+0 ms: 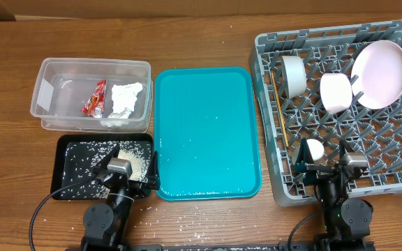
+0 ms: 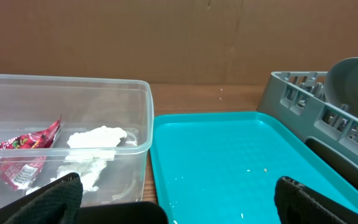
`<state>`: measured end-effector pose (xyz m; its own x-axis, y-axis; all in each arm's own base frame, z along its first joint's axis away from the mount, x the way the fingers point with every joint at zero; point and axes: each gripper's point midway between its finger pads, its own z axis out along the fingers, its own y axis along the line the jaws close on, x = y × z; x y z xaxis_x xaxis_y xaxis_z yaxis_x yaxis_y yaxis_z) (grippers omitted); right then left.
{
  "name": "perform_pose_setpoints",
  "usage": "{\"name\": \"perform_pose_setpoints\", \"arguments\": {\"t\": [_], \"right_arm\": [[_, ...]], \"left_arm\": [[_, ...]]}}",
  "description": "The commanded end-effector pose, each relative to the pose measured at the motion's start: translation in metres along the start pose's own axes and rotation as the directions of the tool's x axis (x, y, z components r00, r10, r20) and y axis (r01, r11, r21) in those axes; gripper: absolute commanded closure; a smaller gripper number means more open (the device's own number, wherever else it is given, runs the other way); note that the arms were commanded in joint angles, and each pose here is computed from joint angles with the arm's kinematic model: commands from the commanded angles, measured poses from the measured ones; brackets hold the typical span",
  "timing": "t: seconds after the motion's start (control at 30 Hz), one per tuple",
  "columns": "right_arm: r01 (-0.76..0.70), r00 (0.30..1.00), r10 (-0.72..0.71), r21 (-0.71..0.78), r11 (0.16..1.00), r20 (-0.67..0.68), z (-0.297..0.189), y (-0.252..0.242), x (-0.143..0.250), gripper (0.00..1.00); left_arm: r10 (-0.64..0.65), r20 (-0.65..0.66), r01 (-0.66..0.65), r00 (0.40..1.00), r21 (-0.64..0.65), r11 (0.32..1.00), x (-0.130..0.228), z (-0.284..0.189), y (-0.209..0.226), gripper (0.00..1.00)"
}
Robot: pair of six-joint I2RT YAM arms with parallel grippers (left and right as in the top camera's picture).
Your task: Sort waste into correct bins and load items into the dishwasher
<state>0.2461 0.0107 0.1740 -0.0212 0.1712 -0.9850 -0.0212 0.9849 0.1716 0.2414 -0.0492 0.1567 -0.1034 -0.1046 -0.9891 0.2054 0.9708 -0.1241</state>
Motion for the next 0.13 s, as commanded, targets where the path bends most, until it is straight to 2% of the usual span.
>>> {"name": "perform_pose_setpoints", "arguments": {"t": [0.0,0.1], "right_arm": [[-0.001,1.000,0.001,0.000,1.000,0.004,0.0001,-0.0007,0.0017,0.00],[-0.001,1.000,0.001,0.000,1.000,0.004,0.0001,-0.0007,0.0017,0.00]], "left_arm": [[0.001,0.007,-0.001,1.000,-0.017,1.000,-0.0003,-0.0003,0.0035,0.00],[0.001,0.007,-0.001,1.000,-0.017,1.000,-0.0003,-0.0003,0.0035,0.00]]}}
